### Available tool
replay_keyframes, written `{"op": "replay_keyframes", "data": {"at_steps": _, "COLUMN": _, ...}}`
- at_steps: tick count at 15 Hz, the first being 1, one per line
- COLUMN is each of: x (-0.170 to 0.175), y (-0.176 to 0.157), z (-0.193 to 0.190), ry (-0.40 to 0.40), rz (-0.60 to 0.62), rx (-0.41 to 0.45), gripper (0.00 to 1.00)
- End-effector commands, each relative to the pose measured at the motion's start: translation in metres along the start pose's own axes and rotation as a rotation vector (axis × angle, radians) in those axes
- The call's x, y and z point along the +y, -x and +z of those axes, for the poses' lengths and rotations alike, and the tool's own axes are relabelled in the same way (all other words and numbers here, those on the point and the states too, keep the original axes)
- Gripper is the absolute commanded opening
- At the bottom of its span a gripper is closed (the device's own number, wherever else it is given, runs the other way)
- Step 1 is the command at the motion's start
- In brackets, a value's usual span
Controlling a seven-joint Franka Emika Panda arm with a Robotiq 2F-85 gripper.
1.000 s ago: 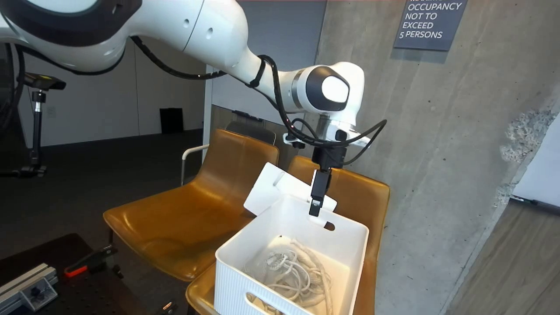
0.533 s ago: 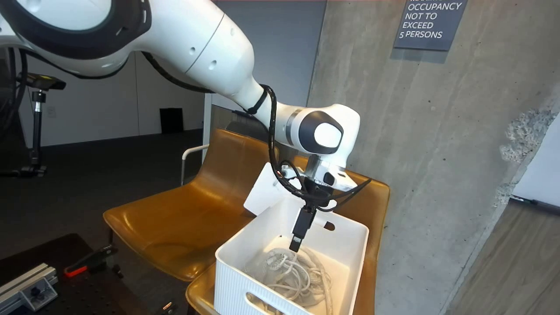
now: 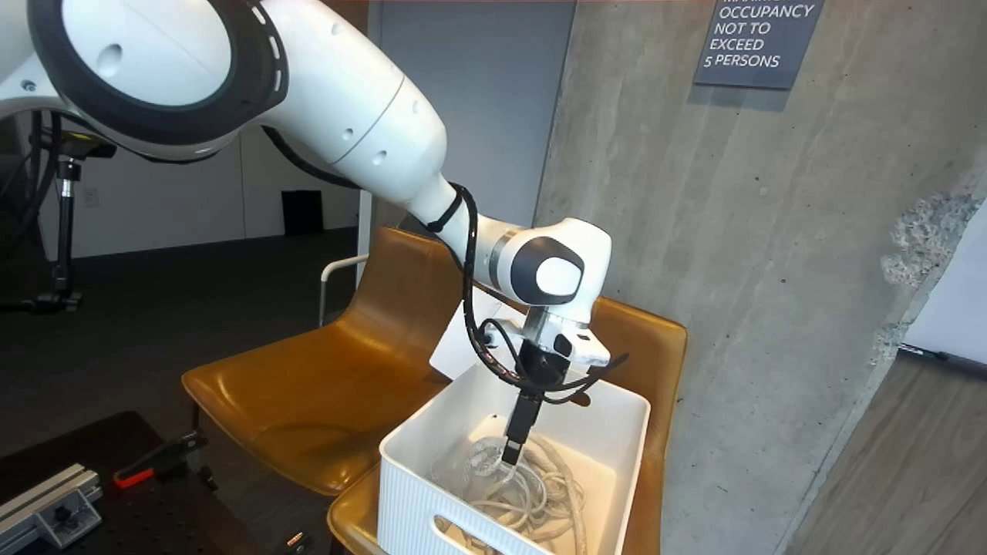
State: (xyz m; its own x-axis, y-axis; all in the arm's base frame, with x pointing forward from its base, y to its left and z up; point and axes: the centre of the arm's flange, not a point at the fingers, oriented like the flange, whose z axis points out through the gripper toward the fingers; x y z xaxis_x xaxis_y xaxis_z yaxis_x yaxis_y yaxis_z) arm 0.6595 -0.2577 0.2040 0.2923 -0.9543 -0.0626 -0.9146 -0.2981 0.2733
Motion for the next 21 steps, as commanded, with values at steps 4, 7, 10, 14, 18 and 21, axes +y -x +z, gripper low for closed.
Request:
{"op": "replay_keyframes", "data": {"at_steps": 4, "x": -0.035, "y": -0.034, "z": 0.049, "ry": 0.013, "rz": -0.005, "rx": 0.064, "gripper": 1.0}}
{"op": "replay_keyframes", "data": {"at_steps": 7, "x": -0.046, "y": -0.043, "z": 0.068, "ry": 0.028, "rz": -0.009, "rx": 0.072, "gripper": 1.0}}
{"op": "replay_keyframes", "data": {"at_steps": 10, "x": -0.049, "y": -0.033, "z": 0.081, "ry": 0.052, "rz": -0.027, "rx": 0.065, "gripper": 0.75}}
{"op": "replay_keyframes", "data": {"at_steps": 14, "x": -0.05, "y": -0.023, "z": 0.088, "ry": 0.09, "rz": -0.049, "rx": 0.076, "gripper": 0.51}}
{"op": "replay_keyframes", "data": {"at_steps": 18, "x": -0.047, "y": -0.028, "z": 0.074, "ry": 0.128, "rz": -0.056, "rx": 0.085, "gripper": 0.22}}
{"op": "replay_keyframes", "data": {"at_steps": 21, "x": -0.043, "y": -0.027, "z": 0.06, "ry": 0.151, "rz": -0.057, "rx": 0.081, "gripper": 0.01}}
